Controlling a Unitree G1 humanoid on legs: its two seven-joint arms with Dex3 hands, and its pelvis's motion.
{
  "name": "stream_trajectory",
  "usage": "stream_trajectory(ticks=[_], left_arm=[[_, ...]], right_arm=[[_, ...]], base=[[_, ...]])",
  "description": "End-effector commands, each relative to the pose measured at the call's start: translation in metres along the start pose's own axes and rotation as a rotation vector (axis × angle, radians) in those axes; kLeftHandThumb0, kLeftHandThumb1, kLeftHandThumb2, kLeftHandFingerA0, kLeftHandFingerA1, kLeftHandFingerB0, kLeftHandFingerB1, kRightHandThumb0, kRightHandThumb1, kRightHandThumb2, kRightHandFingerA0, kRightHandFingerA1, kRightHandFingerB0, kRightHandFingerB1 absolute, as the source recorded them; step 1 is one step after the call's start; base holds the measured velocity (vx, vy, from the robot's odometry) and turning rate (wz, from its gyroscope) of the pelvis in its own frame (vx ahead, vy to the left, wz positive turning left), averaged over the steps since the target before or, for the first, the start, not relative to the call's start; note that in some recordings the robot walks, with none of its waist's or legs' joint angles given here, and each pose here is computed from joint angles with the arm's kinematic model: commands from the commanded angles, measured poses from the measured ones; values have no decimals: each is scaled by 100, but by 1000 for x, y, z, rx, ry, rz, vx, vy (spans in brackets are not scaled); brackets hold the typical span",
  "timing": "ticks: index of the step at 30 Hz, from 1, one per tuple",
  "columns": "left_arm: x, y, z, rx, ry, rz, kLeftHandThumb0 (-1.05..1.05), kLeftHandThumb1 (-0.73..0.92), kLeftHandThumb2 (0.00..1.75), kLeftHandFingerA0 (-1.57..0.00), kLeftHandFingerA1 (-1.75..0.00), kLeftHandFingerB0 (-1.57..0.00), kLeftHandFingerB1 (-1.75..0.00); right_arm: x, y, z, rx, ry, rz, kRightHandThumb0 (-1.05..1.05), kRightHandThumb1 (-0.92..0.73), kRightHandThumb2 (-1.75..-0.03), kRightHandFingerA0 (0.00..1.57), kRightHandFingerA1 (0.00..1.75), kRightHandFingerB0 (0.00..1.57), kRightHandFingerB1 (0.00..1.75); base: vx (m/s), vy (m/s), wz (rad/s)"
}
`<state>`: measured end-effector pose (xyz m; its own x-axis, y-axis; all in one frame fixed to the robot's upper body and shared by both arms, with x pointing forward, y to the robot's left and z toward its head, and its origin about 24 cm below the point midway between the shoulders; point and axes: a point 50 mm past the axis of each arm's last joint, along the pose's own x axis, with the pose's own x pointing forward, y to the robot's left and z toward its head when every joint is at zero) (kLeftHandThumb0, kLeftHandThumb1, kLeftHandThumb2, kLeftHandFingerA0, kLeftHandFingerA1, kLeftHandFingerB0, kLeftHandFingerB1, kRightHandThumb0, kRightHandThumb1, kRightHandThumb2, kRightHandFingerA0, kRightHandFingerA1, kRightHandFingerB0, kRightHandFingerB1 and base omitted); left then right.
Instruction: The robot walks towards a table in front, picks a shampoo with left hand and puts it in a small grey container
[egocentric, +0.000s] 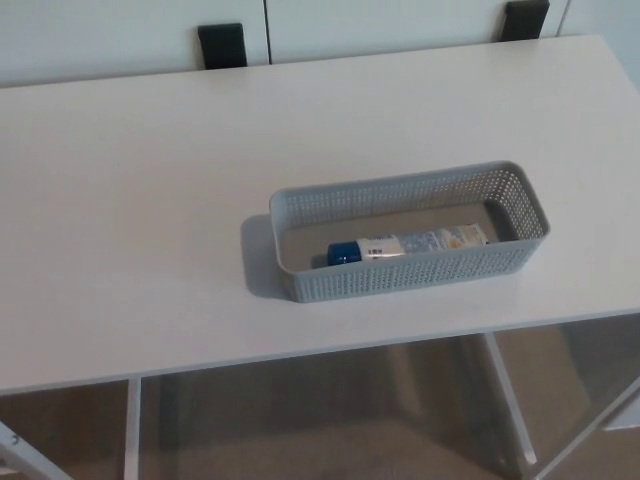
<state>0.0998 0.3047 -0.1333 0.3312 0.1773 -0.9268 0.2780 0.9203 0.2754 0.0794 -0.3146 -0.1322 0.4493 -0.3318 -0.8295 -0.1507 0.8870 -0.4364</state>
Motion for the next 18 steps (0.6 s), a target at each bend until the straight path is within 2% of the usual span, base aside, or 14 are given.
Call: stream_trajectory(ticks=[1, 3, 4, 5, 6, 11, 13, 14, 18], left_arm=[[-3, 8, -7, 159, -56, 130, -45, 53, 87, -52, -63, -40, -54], [-3, 8, -5, 156, -64, 128, -47, 53, 86, -52, -62, -40, -53], [-2, 7, -5, 146, -64, 118, -42, 66, 60, -55, -49, -44, -39], [-2, 7, -4, 138, -63, 112, -42, 66, 60, -55, -49, -44, -39], [-2, 4, -4, 142, -65, 103, -47, 54, 85, -49, -58, -37, -51], [-1, 2, -2, 182, -77, 110, -48, 55, 89, -49, -62, -37, -53], [-1, 3, 0, 178, -94, 106, -49, 55, 89, -50, -62, -38, -53], [-1, 3, 0, 180, -96, 101, -45, 68, 60, -54, -51, -43, -40], [0, 2, 7, 187, -114, 104, -41, 70, 61, -53, -50, -40, -40]], right_arm=[[-5, 1, -17, -22, 61, 18, -30, -68, -59, 73, 48, 58, 41], [-4, 1, -14, -31, 49, 15, -30, -68, -60, 73, 49, 57, 41], [-4, 0, -13, -38, 44, 13, -29, -69, -60, 72, 48, 56, 41], [-4, 0, -13, -41, 43, 12, -29, -69, -60, 72, 48, 56, 41], [-4, -3, -12, -39, 38, 11, -30, -69, -60, 71, 47, 56, 41], [-2, -4, -9, -43, 41, 10, -30, -69, -61, 68, 46, 54, 40], [-1, -5, -5, -49, 34, 10, -30, -69, -60, 69, 46, 55, 40], [-1, -5, -5, -46, 35, 8, -30, -69, -60, 70, 46, 56, 40], [1, -7, 1, -50, 17, -1, -30, -69, -59, 72, 48, 57, 41]], base=[[0, 0, 0], [0, 0, 0], [0, 0, 0], [0, 0, 0], [0, 0, 0], [0, 0, 0], [0, 0, 0], [0, 0, 0], [0, 0, 0]])
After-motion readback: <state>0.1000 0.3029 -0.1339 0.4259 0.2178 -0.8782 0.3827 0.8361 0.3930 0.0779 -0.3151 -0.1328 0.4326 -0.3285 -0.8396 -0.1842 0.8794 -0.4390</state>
